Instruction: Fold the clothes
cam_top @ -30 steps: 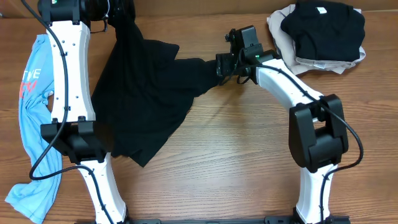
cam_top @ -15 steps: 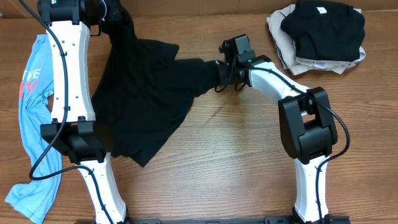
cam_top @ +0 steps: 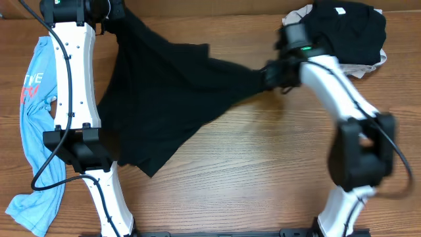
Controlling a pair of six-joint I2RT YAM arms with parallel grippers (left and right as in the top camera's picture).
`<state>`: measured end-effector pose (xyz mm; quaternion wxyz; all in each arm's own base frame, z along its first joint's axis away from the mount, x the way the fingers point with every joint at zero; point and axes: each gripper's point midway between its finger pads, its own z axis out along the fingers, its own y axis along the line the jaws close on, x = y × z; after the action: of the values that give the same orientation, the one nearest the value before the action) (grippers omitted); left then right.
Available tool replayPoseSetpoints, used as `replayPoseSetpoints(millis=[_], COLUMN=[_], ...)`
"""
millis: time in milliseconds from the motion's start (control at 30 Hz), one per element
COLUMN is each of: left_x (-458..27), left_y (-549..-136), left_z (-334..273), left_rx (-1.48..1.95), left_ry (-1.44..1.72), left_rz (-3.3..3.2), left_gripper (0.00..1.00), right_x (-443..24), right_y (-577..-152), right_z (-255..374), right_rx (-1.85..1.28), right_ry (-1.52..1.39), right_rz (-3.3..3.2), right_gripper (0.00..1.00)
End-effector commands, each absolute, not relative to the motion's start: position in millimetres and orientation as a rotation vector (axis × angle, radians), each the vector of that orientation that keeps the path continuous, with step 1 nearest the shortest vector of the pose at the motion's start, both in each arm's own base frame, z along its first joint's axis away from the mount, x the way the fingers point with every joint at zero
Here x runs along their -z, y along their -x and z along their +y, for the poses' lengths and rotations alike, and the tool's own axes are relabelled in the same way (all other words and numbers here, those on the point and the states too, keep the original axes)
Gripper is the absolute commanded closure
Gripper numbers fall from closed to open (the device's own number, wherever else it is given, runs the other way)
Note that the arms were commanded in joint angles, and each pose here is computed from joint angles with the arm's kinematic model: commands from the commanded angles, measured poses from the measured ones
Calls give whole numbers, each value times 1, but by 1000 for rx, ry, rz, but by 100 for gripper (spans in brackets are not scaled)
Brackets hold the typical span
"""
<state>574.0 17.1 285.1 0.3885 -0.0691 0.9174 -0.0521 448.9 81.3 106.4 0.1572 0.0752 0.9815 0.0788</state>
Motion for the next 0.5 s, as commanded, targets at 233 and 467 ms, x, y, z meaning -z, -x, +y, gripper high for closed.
replayPoseSetpoints(millis=[233,467], left_x=[-303,-223], left_y=[-594,-618], left_z=[26,2], left_rx=[82,122], left_ry=[172,134], left_rz=[2226,2359], left_gripper=[96,96], right_x=[-186,-170], right_y=[-374,-350], right_z=[28,16], right_rx=[-74,39], right_ry=[-546,-651], right_rz=[2802,2872], right_gripper=[96,96])
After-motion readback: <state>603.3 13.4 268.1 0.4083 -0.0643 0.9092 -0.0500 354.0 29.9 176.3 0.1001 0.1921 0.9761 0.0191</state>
